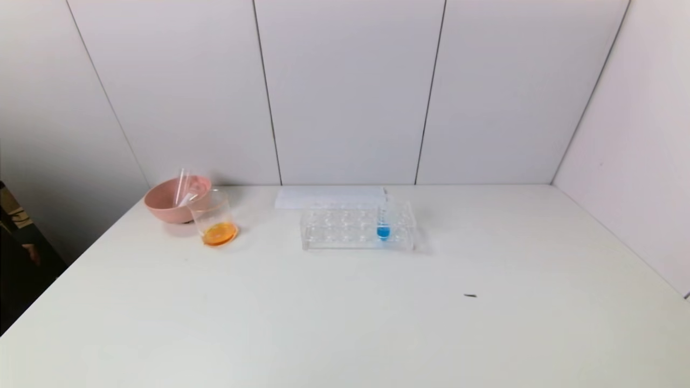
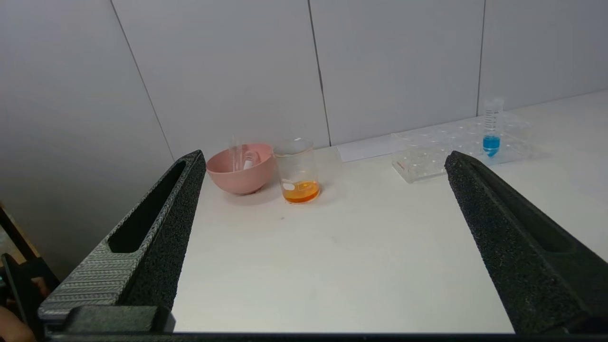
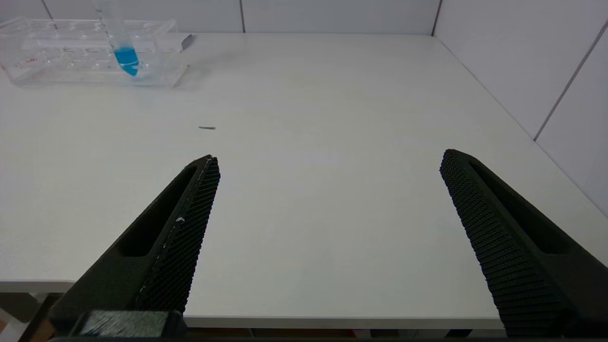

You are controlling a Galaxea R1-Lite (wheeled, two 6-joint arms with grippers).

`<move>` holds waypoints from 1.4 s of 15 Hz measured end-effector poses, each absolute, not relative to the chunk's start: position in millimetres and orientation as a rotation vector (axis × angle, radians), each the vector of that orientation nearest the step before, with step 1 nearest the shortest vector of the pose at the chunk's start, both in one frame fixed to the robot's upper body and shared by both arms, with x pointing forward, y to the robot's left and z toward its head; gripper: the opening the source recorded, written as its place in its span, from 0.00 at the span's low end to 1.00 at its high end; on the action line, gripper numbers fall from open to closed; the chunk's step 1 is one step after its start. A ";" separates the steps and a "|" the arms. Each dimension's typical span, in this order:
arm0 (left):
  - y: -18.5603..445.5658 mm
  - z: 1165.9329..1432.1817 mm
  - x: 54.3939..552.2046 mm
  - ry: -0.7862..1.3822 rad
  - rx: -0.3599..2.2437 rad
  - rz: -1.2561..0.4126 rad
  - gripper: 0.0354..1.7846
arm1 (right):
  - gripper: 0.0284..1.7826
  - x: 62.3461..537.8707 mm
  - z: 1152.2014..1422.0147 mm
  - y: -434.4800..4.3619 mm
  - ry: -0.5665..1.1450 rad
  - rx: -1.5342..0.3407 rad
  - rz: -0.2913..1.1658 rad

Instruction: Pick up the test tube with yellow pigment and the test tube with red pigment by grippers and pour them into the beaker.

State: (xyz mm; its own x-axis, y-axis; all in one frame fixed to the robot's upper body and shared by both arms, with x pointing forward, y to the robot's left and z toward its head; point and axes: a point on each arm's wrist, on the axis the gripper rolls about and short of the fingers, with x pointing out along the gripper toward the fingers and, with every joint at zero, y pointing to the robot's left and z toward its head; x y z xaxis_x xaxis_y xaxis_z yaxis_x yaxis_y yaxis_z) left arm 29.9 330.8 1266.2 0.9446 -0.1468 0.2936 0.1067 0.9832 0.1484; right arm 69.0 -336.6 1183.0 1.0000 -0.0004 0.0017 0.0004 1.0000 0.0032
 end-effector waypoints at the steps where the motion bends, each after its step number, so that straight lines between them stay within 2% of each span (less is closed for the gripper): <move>1: 330.8 1261.4 34.1 -0.313 0.135 -0.128 0.99 | 0.95 69.0 1183.0 -336.6 -0.002 0.003 0.000; 4: 330.7 1249.3 44.3 -0.334 0.139 -0.128 0.99 | 0.95 69.0 1183.0 -336.6 -0.002 0.003 0.000; 9: 331.5 1211.6 63.6 -0.234 0.128 -0.094 0.99 | 0.95 69.0 1182.8 -336.6 -0.001 0.003 0.000; 16: 332.1 1187.6 68.9 -0.055 0.123 -0.076 0.99 | 0.95 69.0 1182.8 -336.5 -0.001 0.003 0.000; 21: 332.1 1182.4 69.0 -0.005 0.130 -0.076 0.99 | 0.95 69.0 1182.8 -336.5 -0.001 0.001 -0.001</move>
State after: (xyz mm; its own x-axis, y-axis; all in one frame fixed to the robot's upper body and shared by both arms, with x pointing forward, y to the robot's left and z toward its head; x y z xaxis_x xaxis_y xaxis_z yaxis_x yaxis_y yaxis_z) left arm 69.0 332.1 1182.4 0.9971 -0.0759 0.0000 0.0752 0.9887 0.1294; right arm 69.0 -336.5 1182.8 1.0000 -0.0009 0.0013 0.0008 1.0000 0.0013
